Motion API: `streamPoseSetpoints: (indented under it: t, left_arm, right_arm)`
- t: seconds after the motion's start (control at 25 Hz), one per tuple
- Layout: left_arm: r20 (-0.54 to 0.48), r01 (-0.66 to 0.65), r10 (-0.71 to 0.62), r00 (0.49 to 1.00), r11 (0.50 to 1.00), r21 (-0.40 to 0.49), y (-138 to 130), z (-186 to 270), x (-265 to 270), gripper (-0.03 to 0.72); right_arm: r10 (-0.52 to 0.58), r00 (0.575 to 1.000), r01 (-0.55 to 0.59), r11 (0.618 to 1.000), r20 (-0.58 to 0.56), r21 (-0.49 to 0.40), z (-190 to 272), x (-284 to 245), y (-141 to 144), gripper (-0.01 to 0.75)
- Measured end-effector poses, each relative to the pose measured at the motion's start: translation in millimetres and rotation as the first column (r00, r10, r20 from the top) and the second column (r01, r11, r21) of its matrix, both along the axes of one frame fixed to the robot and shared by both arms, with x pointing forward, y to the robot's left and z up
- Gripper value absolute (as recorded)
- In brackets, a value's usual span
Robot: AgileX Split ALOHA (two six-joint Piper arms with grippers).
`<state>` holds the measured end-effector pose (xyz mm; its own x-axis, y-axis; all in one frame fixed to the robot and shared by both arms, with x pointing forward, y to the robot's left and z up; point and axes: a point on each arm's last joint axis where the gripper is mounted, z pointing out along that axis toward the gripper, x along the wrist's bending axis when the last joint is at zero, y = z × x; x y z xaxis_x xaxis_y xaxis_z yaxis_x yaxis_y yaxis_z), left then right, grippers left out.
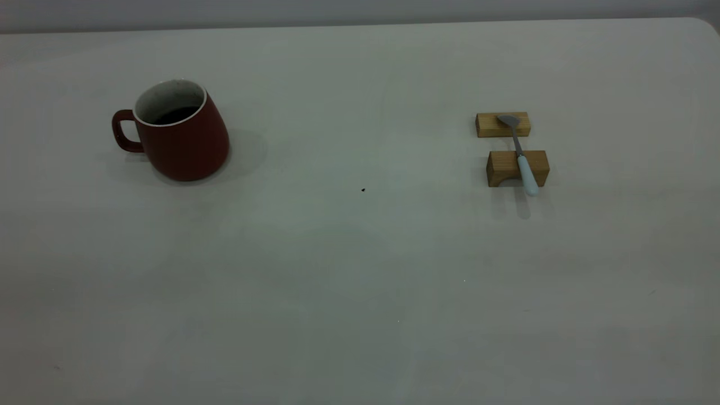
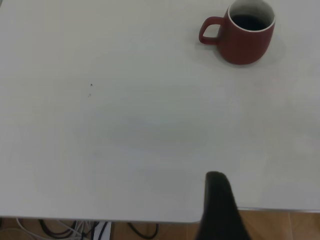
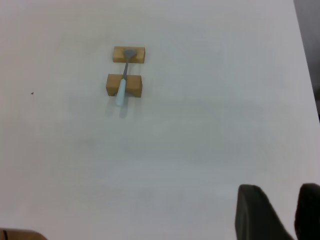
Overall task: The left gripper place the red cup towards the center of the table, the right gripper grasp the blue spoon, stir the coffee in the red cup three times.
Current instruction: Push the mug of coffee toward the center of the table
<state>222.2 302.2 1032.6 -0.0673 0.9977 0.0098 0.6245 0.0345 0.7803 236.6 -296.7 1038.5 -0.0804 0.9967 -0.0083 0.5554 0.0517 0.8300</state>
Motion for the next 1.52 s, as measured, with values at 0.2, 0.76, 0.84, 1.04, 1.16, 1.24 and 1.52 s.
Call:
streamPoseSetpoints:
  t: [0.2,0.76,0.84,1.04,1.16,1.24,1.52]
  left_arm:
    - [0.0,0.0,0.0,1.0,1.0,0.0,0,0,0,0.558]
    - [0.0,0.0,0.0,1.0,1.0,0.0,0,0,0,0.558]
    - [0.0,0.0,0.0,1.0,1.0,0.0,0,0,0,0.558]
    - [0.0,0.001,-0.001,1.0,1.0,-0.002,0,0,0,0.558]
    - [0.001,0.016,-0.016,1.0,1.0,-0.024,-3,0,0,0.558]
    - [0.004,0.04,-0.04,0.999,0.997,-0.059,-6,0,0,0.558]
    - [-0.006,0.044,-0.044,0.999,0.995,-0.086,-8,1,2,0.558]
  right_arm:
    - [0.0,1.0,0.0,1.0,0.0,0.0,0,0,0,0.237]
    - [0.0,1.0,0.0,1.0,0.0,0.0,0,0,0,0.237]
    - [0.0,1.0,0.0,1.0,0.0,0.0,0,0,0,0.237]
    - [0.0,1.0,0.0,1.0,0.0,0.0,0,0,0,0.237]
    - [0.0,1.0,0.0,1.0,0.0,0.0,0,0,0,0.237]
    - [0.0,1.0,0.0,1.0,0.0,0.0,0,0,0,0.237]
    - [0.0,1.0,0.0,1.0,0.0,0.0,0,0,0,0.237]
